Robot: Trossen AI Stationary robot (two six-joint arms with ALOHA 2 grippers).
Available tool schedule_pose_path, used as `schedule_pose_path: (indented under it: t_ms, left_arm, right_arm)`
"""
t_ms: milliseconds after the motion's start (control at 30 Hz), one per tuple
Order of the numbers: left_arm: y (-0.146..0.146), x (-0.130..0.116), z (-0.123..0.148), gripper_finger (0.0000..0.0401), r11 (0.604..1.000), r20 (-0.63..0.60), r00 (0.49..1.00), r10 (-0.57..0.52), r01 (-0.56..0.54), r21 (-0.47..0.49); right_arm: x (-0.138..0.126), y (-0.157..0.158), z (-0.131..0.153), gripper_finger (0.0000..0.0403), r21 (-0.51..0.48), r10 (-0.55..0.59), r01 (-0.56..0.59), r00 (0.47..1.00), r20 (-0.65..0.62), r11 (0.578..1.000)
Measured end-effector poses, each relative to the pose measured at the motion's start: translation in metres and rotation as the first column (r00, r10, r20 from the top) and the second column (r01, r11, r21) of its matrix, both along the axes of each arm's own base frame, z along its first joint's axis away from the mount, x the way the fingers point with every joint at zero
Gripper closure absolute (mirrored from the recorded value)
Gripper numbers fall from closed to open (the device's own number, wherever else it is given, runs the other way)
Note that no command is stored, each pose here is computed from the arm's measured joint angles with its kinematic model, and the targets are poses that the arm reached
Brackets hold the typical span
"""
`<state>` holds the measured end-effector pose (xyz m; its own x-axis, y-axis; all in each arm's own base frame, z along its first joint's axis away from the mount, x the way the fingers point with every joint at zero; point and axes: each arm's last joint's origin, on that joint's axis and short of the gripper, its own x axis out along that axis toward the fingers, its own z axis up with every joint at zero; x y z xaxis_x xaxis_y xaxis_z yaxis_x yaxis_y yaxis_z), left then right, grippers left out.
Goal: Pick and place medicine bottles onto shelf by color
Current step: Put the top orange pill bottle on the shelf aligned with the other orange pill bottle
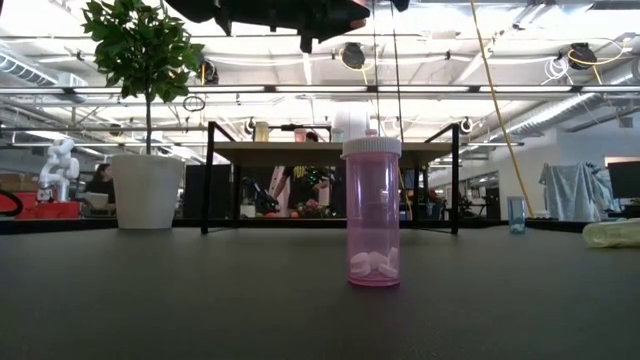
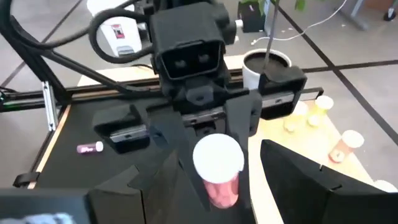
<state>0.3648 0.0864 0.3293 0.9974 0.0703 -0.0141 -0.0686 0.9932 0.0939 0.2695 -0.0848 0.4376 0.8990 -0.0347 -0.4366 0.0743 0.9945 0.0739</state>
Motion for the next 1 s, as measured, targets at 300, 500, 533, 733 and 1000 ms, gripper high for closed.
schedule_pose_path:
  t_ms: [300, 500, 533, 733, 1000]
  left_arm:
    - [0.0, 0.0, 0.0, 0.0281, 1.0, -0.001, 1.0, -0.001, 0.001, -0.002]
    - [0.0, 0.0, 0.0, 0.0281, 1.0, 0.0, 1.0, -0.001, 0.001, -0.006]
    - [0.0, 0.0, 0.0, 0.0281, 1.0, 0.0, 1.0, -0.001, 0.001, -0.008]
    - [0.0, 0.0, 0.0, 0.0281, 1.0, 0.0, 1.0, -0.001, 0.001, -0.019]
    - [0.001, 0.0, 0.0, 0.0281, 1.0, 0.0, 1.0, 0.001, -0.001, -0.016]
  right_arm:
    - [0.005, -0.002, -0.01, 0.0189, -0.012, 0.013, -0.014, 1.0, -0.026, 1.0]
    - [0.011, -0.004, -0.024, 0.0214, 0.003, 0.01, -0.01, 0.999, -0.032, 1.0]
    - [0.011, -0.003, -0.024, 0.0218, 0.008, 0.013, -0.013, 0.999, -0.029, 1.0]
    - [0.008, -0.002, -0.015, 0.0229, 0.001, 0.025, -0.025, 0.999, 0.036, 1.0]
    - [0.005, -0.003, -0.014, 0.0231, -0.015, 0.024, -0.024, 0.999, 0.032, 1.0]
